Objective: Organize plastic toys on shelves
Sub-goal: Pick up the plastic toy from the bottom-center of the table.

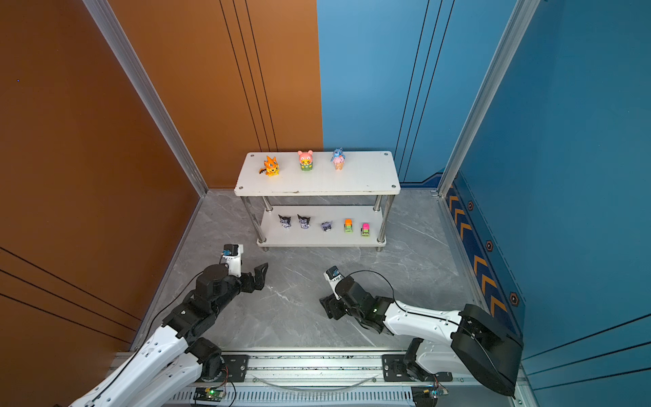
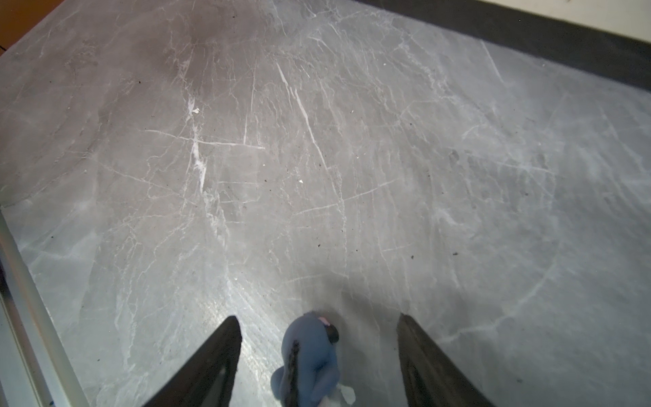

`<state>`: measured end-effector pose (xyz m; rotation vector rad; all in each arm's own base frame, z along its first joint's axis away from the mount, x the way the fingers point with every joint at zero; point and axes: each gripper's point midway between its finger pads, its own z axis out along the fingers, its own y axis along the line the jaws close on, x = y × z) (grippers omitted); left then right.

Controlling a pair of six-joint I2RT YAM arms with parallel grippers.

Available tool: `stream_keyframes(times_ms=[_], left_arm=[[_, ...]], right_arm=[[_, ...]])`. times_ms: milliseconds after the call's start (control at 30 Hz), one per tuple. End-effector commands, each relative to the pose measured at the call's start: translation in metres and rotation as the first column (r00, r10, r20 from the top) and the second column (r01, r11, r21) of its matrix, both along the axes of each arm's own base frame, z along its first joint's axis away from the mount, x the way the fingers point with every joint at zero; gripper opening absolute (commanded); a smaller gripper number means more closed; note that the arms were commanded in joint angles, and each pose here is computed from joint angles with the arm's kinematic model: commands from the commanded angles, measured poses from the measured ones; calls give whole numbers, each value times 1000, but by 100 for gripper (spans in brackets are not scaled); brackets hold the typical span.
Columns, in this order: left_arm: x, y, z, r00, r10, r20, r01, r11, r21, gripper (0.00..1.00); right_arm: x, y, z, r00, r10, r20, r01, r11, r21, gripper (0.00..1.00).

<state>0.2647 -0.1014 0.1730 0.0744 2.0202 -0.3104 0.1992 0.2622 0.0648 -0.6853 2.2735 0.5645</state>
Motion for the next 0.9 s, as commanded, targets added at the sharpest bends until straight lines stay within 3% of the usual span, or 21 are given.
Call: stream_keyframes(times_ms=[0,300,533,733,867], left_arm=[[1,0,8,1000,-8,7,8,1000,-4,98],[3,-1,7,1000,-10,5,10,1000,3,98],[2,0,7,1000,-13,3,13,1000,8,98],[2,1,8,1000,-13,4,13,1000,17,98],[2,0,8,1000,-16,4,16,1000,16,98]], right_arm=[[-13,-10,-18,998,4,-59,-8,999,-54,72],[-20,-8,-38,995,36,-95,-48,990,-133,70],[-22,-1,-43,993,61,-102,-78,983,-167,54],[-21,0,-41,994,70,-89,-84,982,-170,55],[-19,0,-40,995,66,-79,-79,982,-174,48]])
